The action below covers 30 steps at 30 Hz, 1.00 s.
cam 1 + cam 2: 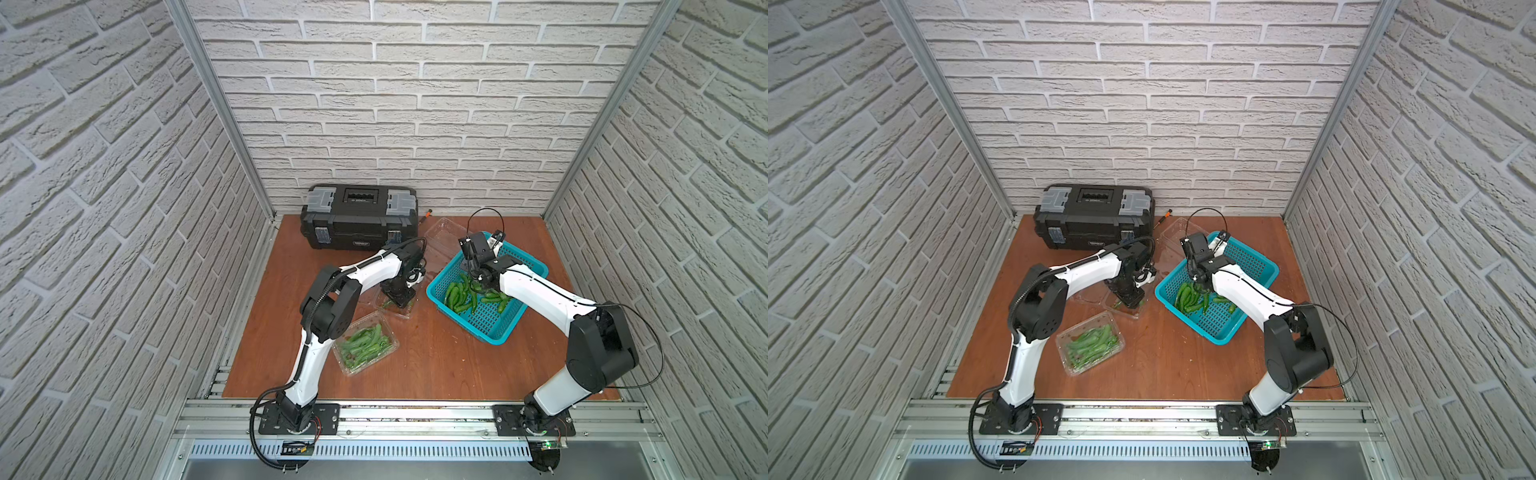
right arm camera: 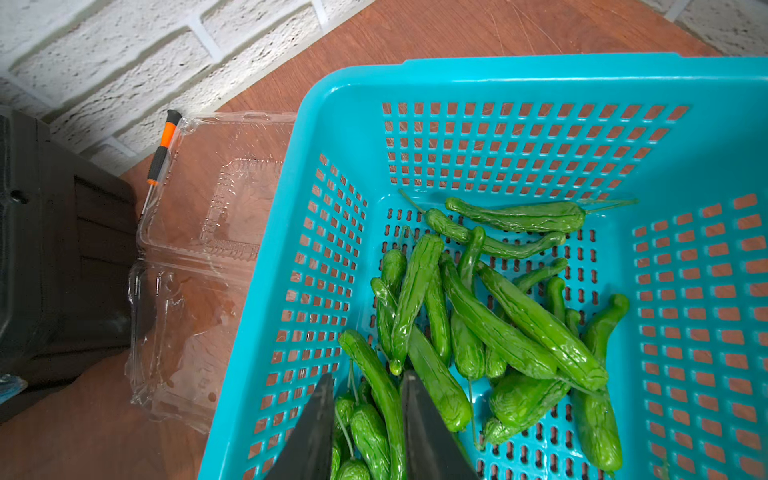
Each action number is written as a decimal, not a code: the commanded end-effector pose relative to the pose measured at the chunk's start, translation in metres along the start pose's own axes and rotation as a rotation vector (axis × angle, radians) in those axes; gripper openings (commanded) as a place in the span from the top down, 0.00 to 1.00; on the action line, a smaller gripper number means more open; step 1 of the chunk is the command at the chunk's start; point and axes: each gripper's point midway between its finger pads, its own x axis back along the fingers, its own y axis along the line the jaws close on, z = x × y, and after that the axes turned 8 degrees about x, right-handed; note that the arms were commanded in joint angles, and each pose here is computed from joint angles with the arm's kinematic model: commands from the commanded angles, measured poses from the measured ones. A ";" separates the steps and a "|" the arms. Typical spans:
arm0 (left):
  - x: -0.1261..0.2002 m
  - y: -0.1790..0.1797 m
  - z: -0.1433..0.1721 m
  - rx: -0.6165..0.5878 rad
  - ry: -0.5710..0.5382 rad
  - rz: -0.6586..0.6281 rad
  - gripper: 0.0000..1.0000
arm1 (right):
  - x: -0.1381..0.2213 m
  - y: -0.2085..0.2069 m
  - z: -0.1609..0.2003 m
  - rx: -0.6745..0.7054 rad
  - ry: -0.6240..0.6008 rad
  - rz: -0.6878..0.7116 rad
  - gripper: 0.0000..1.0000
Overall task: Take small green peppers out of containers
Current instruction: Pick up the green pepper from the packing box, then place the green pepper in the basket.
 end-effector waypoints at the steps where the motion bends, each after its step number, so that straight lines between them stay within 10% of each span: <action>1: 0.001 0.000 -0.003 -0.004 0.016 -0.008 0.67 | 0.001 0.003 -0.010 -0.004 -0.027 -0.015 0.70; 8: 0.023 0.003 -0.019 0.024 -0.068 -0.007 1.00 | 0.004 0.010 -0.017 0.026 -0.039 -0.045 0.70; 20: 0.155 -0.019 -0.053 0.001 -0.446 0.116 1.00 | 0.002 0.005 -0.020 0.033 -0.046 -0.027 0.70; 27: 0.168 -0.087 -0.104 -0.096 -0.525 0.301 1.00 | 0.008 -0.024 -0.030 0.011 -0.084 0.057 0.70; 30: 0.168 -0.100 -0.126 -0.084 -0.552 0.324 0.51 | 0.013 -0.046 -0.038 -0.015 -0.110 0.112 0.70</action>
